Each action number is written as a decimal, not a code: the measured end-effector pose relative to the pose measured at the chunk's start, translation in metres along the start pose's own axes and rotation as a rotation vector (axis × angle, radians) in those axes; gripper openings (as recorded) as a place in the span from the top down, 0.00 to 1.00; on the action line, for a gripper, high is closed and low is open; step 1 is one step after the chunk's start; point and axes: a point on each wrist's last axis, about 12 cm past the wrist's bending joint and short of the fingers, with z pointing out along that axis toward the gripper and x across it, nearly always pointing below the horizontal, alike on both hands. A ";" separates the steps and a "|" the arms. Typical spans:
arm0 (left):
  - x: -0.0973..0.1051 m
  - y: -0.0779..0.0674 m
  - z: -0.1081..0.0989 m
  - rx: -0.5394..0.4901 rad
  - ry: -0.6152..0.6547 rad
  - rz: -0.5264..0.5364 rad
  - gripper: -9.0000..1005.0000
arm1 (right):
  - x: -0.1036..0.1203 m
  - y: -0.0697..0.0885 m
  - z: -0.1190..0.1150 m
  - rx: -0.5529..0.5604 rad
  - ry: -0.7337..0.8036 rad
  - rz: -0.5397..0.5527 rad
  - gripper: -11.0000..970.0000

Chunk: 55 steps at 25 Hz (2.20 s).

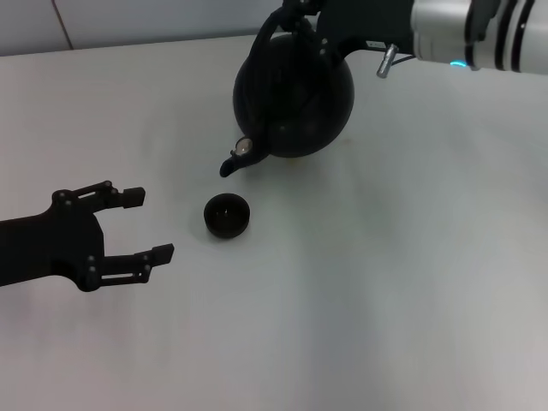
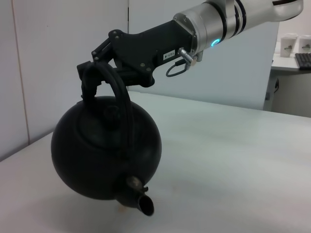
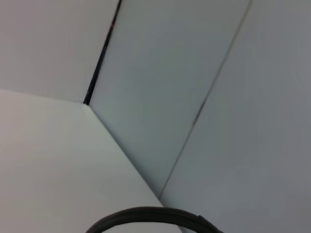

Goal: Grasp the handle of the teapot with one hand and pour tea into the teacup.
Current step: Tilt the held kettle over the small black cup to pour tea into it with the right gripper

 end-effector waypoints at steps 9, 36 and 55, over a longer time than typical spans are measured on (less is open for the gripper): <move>0.000 0.001 -0.001 -0.002 0.004 0.007 0.14 | -0.004 0.007 0.008 -0.023 0.025 -0.055 0.87; 0.001 0.003 -0.004 -0.020 0.013 0.006 0.14 | -0.012 0.011 0.003 -0.014 0.047 -0.181 0.88; 0.001 0.003 -0.003 -0.022 0.013 0.009 0.14 | -0.019 0.014 0.002 -0.039 0.070 -0.278 0.90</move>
